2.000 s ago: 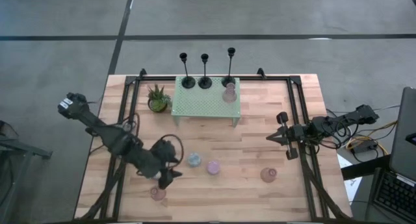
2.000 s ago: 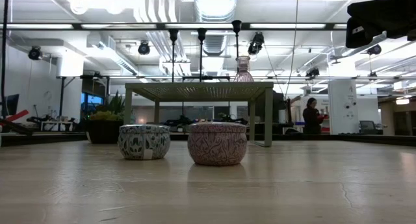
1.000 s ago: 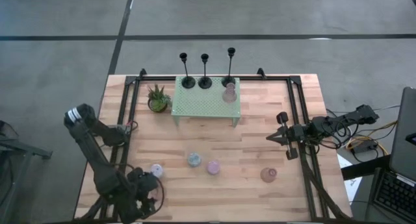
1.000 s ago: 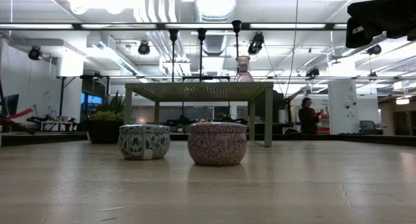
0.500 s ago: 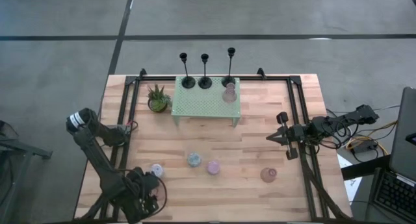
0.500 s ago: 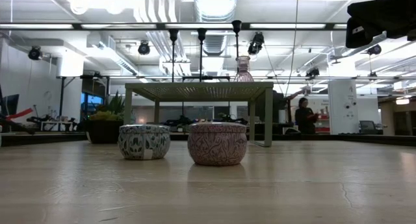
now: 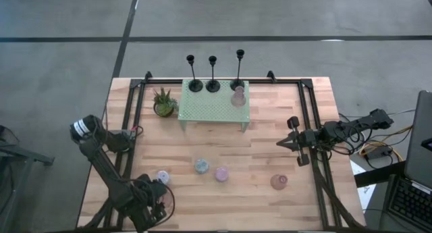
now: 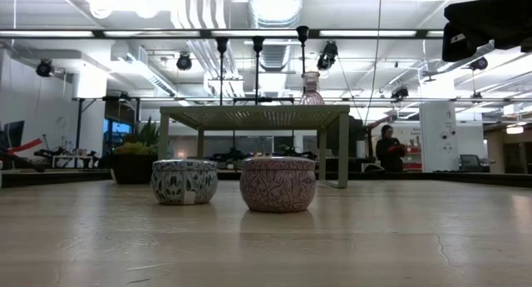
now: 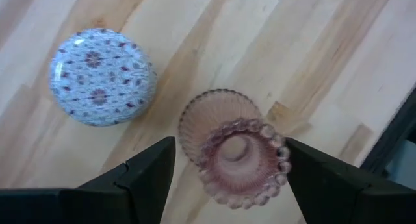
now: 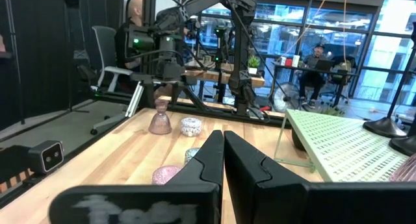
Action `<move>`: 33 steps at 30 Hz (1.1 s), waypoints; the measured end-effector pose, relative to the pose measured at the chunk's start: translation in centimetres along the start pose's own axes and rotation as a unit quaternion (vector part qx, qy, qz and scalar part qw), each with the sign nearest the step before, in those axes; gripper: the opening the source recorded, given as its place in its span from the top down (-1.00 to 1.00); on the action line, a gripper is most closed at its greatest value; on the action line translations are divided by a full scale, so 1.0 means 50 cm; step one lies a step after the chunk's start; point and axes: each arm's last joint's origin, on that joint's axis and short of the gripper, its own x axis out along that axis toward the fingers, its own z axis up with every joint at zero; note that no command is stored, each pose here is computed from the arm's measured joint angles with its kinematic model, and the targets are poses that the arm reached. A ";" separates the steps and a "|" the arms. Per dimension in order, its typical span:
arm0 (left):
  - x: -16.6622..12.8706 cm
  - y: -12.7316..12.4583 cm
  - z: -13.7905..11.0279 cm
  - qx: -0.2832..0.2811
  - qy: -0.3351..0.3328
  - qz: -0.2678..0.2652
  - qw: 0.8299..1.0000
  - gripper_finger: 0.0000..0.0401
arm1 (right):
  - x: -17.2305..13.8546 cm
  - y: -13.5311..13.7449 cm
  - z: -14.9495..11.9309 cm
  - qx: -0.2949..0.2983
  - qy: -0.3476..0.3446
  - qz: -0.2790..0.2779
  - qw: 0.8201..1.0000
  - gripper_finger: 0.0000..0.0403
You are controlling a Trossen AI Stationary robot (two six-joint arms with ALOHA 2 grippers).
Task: Pick & Place candle stick holders
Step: Put the left transparent pink candle holder on the shelf aligned with the black candle holder
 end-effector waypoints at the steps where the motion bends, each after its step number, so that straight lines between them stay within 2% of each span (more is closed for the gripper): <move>1: 0.001 -0.001 0.000 -0.003 0.000 -0.005 1.000 -0.39 | 0.000 0.000 0.000 0.000 0.000 0.000 1.000 0.96; 6: 0.001 0.000 0.002 -0.005 -0.006 -0.006 1.000 -0.29 | 0.000 0.000 0.000 -0.001 0.000 0.000 1.000 0.96; 14: 0.001 0.000 0.003 -0.004 -0.008 -0.007 1.000 0.12 | 0.000 0.000 0.000 0.000 0.000 0.000 1.000 0.96; 24: -0.001 0.001 0.009 -0.015 -0.010 -0.008 1.000 0.11 | 0.000 0.000 0.000 -0.001 0.000 0.000 1.000 0.96; 33: -0.030 0.001 0.042 -0.033 -0.038 -0.034 0.998 0.11 | 0.000 0.000 0.000 -0.001 0.000 0.000 1.000 0.96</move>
